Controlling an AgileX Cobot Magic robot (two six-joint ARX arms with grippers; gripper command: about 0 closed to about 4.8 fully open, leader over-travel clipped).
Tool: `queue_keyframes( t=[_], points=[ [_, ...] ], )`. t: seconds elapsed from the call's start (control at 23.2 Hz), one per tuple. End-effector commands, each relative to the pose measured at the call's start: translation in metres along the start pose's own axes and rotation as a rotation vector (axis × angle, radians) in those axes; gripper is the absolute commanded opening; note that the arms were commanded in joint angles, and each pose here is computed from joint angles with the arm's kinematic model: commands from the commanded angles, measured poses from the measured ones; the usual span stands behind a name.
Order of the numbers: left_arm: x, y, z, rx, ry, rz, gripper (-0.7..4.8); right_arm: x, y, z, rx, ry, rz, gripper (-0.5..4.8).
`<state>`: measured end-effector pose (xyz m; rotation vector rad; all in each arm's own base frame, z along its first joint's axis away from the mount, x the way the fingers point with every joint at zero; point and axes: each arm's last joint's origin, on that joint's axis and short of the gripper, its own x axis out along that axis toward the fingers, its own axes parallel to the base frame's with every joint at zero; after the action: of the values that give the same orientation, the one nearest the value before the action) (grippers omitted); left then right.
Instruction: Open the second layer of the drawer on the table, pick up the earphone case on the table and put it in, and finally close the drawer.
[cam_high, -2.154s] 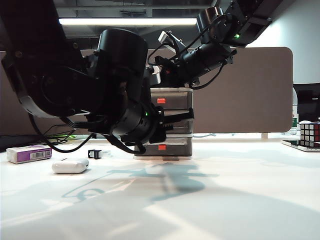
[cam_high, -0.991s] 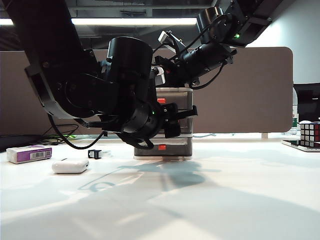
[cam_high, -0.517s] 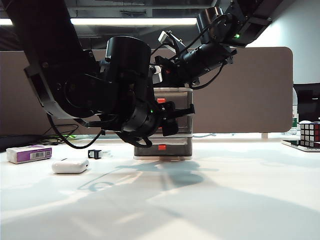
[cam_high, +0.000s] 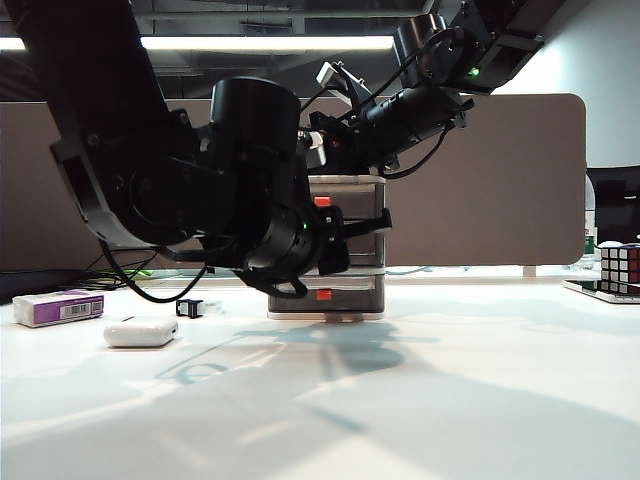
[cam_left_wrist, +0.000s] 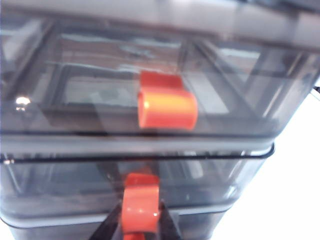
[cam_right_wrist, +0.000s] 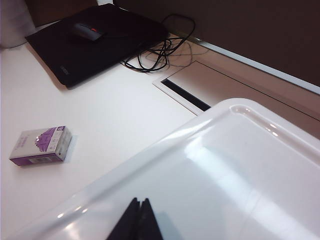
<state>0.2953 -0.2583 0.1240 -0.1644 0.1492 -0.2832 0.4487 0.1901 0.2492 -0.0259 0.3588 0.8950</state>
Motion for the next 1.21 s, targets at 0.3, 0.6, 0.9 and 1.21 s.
queue_keyframes(
  t=[0.3,0.6,0.9,1.21],
  points=[
    [0.0003,-0.0015,0.0022,-0.009,-0.019,-0.009,0.57,0.0014,-0.0002,-0.0058,0.024,0.036,-0.003,-0.05],
    [0.0003,-0.0018,0.0035,-0.015,-0.032,-0.012,-0.06,0.0014,-0.0002,-0.0064,0.027,0.041,-0.003,-0.05],
    [0.0002,-0.0019,0.0035,-0.007,-0.033,-0.013,-0.06,0.0014,-0.0001,-0.0066,0.028,0.043,-0.002,-0.05],
    [-0.0040,-0.0100,-0.0013,0.013,0.000,-0.031,-0.06,0.0013,-0.0002,-0.0074,0.032,0.051,-0.002,-0.05]
  ],
)
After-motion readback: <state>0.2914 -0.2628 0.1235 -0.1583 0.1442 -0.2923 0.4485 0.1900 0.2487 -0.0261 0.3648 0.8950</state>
